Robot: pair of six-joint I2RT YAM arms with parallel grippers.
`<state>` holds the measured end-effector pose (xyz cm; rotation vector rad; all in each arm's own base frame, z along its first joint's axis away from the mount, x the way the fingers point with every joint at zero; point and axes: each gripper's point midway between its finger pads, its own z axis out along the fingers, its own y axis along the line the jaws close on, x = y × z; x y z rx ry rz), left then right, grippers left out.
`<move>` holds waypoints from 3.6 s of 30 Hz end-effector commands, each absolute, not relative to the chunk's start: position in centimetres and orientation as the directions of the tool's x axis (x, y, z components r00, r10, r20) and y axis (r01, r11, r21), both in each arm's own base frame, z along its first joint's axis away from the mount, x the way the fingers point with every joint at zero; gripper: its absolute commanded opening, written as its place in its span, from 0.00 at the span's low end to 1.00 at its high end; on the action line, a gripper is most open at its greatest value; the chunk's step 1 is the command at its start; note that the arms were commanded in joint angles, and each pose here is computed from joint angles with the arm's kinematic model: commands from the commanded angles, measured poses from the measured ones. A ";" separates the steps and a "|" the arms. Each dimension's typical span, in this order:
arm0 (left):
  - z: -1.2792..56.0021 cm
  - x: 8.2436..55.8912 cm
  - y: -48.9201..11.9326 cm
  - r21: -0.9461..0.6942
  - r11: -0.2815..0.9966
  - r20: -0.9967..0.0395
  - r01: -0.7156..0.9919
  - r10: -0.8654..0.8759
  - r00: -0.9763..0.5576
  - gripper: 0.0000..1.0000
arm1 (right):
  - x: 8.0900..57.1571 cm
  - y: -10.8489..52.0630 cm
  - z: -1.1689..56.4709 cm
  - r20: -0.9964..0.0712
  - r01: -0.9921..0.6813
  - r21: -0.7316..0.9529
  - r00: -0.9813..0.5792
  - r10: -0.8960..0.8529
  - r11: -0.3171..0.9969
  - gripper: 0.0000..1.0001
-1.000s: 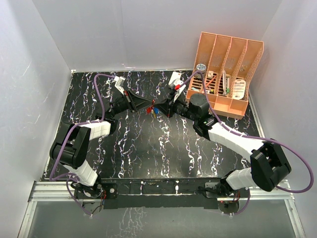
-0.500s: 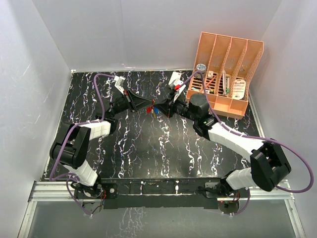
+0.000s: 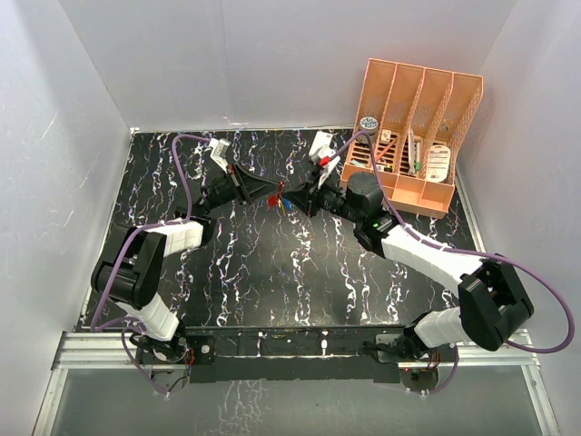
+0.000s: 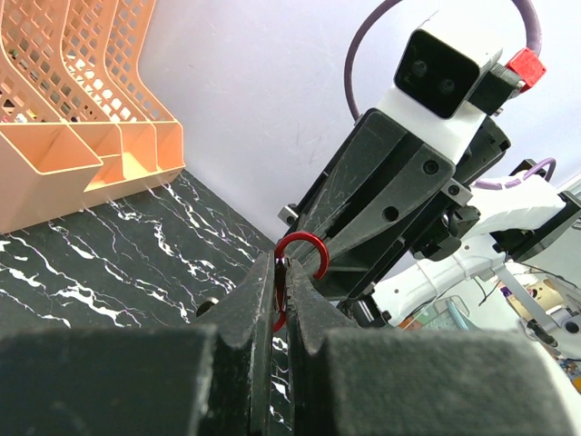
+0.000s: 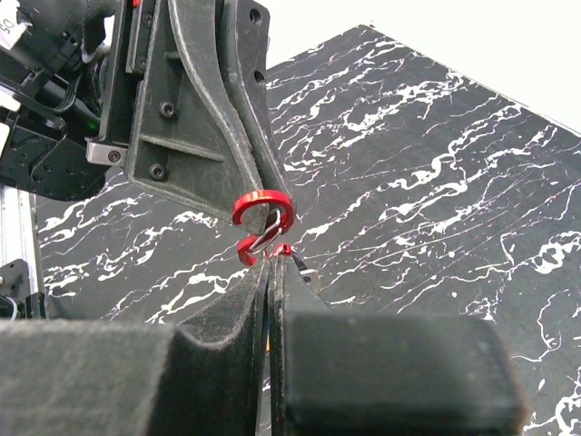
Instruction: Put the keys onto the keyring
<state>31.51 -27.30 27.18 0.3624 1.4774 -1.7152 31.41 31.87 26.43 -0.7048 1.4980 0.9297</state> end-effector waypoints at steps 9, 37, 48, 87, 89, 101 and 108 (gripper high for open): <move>33.2 29.3 -26.8 -0.406 -0.039 -0.793 0.913 -0.481 -0.374 0.00 | 31.3 31.8 27.6 -0.992 -0.856 0.122 -0.083 0.099 0.503 0.00; 32.7 28.0 -26.3 -0.416 -0.033 -0.793 0.909 -0.477 -0.380 0.00 | 36.6 22.4 27.4 -0.964 -0.348 0.240 -0.198 0.179 0.906 0.98; 32.1 27.0 -25.9 -0.439 -0.026 -0.784 0.898 -0.479 -0.396 0.00 | 38.2 20.1 30.0 -0.939 -0.170 0.326 -0.178 0.296 0.930 0.98; 28.3 33.6 -26.1 -0.508 0.247 -0.808 0.825 -0.468 -0.358 0.00 | 36.2 27.5 31.9 -0.886 -0.461 0.435 -0.372 0.276 0.774 0.75; 28.2 34.3 -26.2 -0.490 0.300 -0.831 0.818 -0.446 -0.334 0.00 | 36.4 27.9 31.4 -0.881 -0.458 0.440 -0.387 0.272 0.773 0.74; 26.4 36.9 -27.0 -0.451 0.476 -0.883 0.755 -0.361 -0.299 0.00 | 36.7 29.3 31.4 -0.886 -0.465 0.428 -0.383 0.260 0.775 0.68; 25.6 37.0 -27.2 -0.418 0.545 -0.902 0.727 -0.341 -0.264 0.00 | 37.1 29.5 30.8 -0.881 -0.447 0.430 -0.397 0.257 0.784 0.63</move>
